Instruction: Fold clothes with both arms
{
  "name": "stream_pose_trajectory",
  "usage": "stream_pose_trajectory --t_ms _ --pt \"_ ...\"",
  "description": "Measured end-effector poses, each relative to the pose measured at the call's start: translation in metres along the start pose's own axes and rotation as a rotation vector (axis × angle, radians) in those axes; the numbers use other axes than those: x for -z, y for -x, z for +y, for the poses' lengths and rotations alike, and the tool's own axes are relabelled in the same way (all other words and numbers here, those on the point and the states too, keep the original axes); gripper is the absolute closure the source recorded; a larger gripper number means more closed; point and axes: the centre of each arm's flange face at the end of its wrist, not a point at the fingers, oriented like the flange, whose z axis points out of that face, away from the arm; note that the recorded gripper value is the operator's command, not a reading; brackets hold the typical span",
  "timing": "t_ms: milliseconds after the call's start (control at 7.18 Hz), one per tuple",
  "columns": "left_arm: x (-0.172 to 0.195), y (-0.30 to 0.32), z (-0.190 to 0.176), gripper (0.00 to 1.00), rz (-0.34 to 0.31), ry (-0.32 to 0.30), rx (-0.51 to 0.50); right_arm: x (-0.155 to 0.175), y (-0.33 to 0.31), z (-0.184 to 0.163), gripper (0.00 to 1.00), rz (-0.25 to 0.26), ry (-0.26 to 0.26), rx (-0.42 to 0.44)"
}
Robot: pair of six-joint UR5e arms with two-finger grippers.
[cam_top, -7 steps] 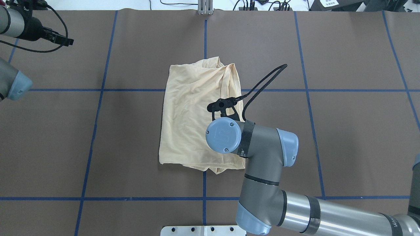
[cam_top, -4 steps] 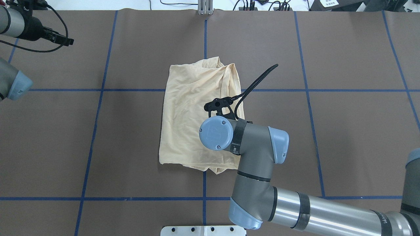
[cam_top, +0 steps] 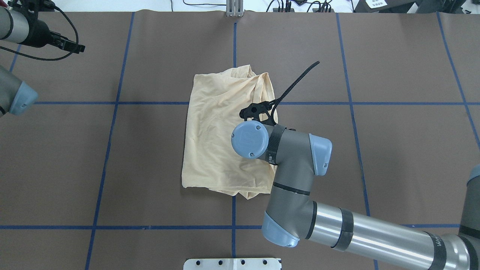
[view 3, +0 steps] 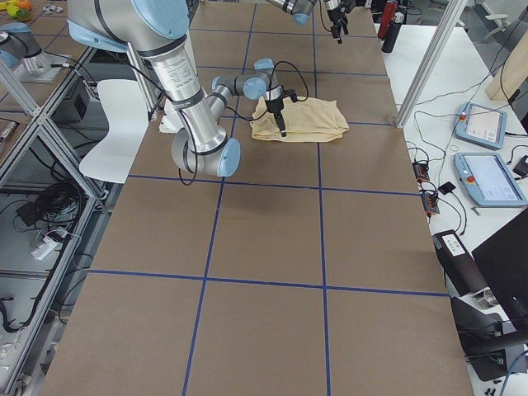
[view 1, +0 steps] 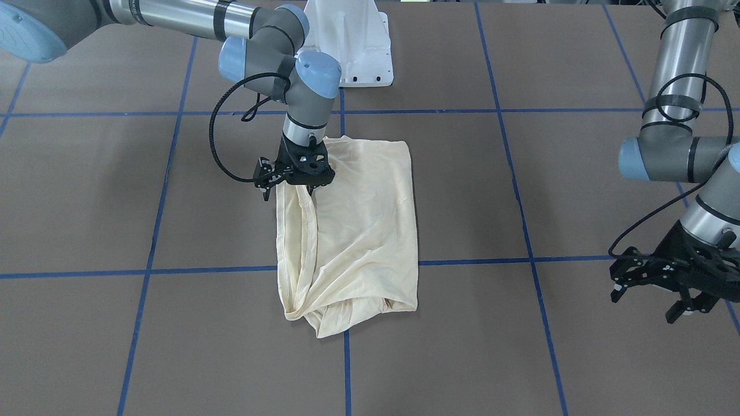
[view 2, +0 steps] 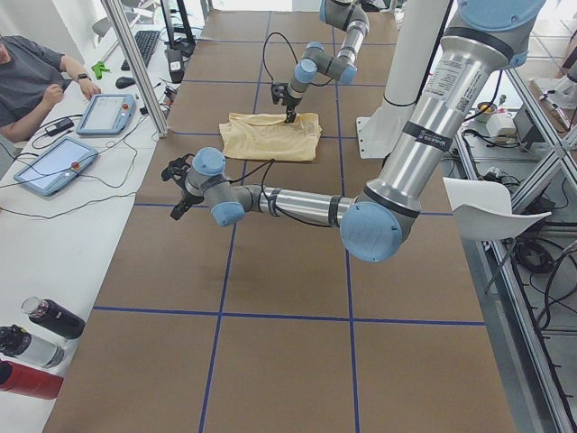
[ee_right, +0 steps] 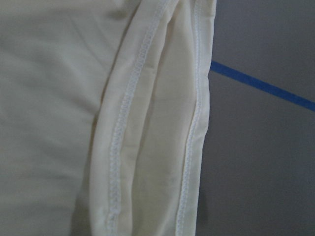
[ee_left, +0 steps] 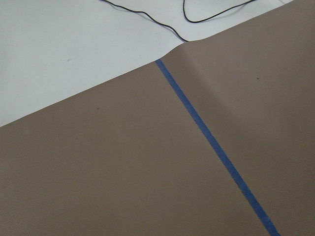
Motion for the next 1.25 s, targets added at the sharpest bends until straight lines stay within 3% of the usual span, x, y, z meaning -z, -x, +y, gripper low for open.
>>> stream_pose_trajectory --t_ms 418,696,975,1253 --pt "-0.001 -0.001 0.0 0.0 0.001 0.001 -0.001 -0.016 -0.038 -0.01 0.0 0.056 0.024 0.045" --pt "-0.001 -0.001 0.0 0.0 0.001 0.0 -0.001 -0.02 -0.077 0.01 0.0 0.057 0.022 0.051" --pt "0.002 -0.004 -0.003 0.0 0.008 -0.006 0.02 0.009 -0.09 0.015 0.0 -0.011 -0.007 0.019" --pt "0.015 -0.045 -0.012 0.0 0.058 -0.036 0.135 0.036 -0.082 0.009 0.0 -0.185 -0.064 -0.086"
